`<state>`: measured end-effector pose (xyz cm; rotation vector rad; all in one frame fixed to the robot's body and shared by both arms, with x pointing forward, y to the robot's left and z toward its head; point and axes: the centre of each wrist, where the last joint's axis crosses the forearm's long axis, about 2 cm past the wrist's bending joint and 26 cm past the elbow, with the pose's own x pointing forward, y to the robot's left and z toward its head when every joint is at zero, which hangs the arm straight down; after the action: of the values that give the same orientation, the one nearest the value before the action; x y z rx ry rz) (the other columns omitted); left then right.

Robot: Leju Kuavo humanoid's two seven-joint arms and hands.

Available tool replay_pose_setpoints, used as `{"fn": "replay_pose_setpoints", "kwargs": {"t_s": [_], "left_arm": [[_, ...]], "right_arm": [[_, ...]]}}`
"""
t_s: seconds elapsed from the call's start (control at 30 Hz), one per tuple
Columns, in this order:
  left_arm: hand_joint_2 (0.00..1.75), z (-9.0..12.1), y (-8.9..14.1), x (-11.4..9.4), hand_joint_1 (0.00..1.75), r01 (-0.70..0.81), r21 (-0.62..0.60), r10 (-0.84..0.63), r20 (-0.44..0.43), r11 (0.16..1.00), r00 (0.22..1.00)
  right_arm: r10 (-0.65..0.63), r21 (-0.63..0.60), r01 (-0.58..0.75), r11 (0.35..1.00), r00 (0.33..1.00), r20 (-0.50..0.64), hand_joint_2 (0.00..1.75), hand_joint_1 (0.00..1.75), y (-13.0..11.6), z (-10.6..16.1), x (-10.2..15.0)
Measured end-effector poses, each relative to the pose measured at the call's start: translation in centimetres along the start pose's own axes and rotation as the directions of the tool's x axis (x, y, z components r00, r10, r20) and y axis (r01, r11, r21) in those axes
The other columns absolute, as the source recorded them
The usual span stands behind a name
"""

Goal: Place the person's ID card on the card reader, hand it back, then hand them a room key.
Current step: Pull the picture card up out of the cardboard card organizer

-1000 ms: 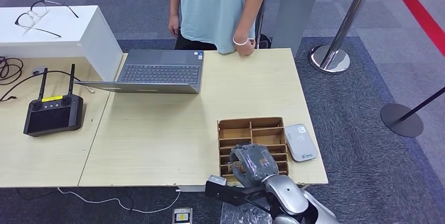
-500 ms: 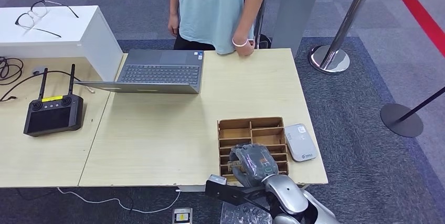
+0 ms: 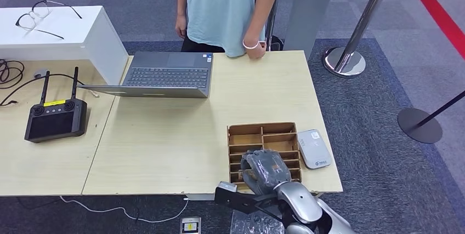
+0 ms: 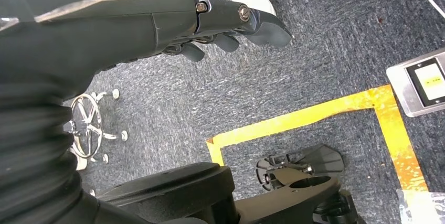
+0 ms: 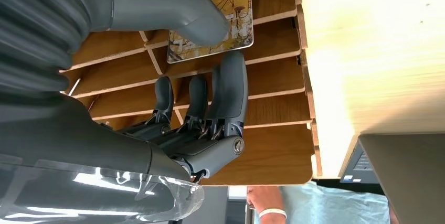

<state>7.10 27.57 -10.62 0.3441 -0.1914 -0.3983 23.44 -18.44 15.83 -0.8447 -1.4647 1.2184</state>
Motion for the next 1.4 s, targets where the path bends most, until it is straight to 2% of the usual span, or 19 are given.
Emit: {"fn": "replay_pose_setpoints", "kwargs": {"t_s": [0.47, 0.73, 1.4], "left_arm": [[1.75, 0.0, -0.01, 0.01, 0.0, 0.003, 0.0, -0.003, 0.002, 1.0, 1.0], [1.75, 0.01, -0.02, 0.02, 0.0, 0.005, 0.0, -0.005, 0.003, 1.0, 1.0], [1.75, 0.01, -0.02, 0.02, 0.0, 0.005, 0.0, -0.005, 0.003, 1.0, 1.0]], "right_arm": [[-0.006, -0.017, 0.006, 1.0, 1.0, 0.006, 1.75, 0.96, -0.47, -0.43, 0.17], [-0.017, -0.021, 0.017, 1.0, 1.0, 0.008, 1.75, 0.99, -0.64, -0.64, 0.22], [-0.011, 0.009, 0.011, 1.0, 1.0, -0.002, 1.75, 1.01, 0.28, -0.87, -0.06]]}}
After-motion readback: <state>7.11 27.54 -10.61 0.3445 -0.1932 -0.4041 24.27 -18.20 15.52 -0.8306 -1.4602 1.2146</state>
